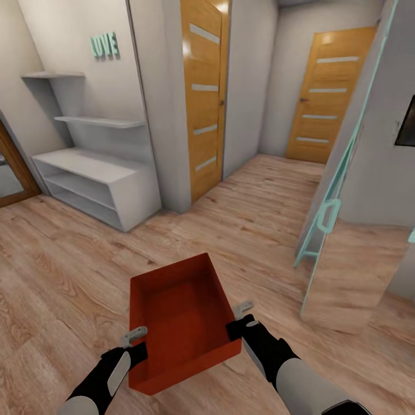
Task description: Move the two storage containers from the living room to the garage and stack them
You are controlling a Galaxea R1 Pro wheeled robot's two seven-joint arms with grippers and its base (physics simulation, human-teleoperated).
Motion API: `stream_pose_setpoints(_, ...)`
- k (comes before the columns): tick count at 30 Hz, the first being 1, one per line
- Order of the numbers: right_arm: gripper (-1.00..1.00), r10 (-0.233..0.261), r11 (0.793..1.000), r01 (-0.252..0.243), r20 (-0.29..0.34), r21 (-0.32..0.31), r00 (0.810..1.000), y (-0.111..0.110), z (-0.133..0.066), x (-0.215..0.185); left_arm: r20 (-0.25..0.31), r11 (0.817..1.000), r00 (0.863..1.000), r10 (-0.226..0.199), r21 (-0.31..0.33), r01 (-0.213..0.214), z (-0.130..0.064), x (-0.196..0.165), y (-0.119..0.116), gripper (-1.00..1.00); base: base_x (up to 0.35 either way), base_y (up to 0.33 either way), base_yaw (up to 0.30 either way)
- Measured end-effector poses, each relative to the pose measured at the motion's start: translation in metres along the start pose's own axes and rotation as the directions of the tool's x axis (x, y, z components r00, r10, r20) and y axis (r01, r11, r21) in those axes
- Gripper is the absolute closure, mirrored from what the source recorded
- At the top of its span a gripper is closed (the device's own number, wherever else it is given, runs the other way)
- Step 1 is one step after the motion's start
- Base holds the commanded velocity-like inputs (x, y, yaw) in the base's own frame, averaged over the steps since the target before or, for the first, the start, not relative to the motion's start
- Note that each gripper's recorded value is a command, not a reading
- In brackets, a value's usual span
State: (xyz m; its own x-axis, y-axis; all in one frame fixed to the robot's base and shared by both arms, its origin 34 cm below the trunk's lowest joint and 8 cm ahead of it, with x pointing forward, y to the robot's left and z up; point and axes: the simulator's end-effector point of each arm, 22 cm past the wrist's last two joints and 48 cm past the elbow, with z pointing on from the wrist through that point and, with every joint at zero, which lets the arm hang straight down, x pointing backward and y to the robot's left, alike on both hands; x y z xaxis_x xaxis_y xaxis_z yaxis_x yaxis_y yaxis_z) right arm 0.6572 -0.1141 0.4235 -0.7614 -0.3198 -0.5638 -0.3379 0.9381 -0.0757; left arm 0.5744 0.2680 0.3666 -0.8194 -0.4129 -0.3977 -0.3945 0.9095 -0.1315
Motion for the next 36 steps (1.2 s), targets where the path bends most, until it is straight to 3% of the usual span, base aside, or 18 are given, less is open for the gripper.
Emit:
stream_pose_setpoints(22, 1.00, 0.006, 1.000, -0.006, -0.004, -0.001, 1.000, 0.0013, 0.0001, 0.0029, -0.004, 1.000, 1.000, 0.006, -0.002, -0.006, 0.0001, 0.0005, 0.0012, 1.00, 0.341, 0.140, -0.002)
stream_pose_setpoints(36, 1.00, 0.006, 1.000, -0.006, -0.001, 0.001, 1.000, 0.0010, -0.0008, 0.0014, 0.000, 1.000, 1.000, 0.006, 0.000, -0.006, -0.0007, -0.0010, 0.0006, 1.00, 0.341, 0.146, -0.222)
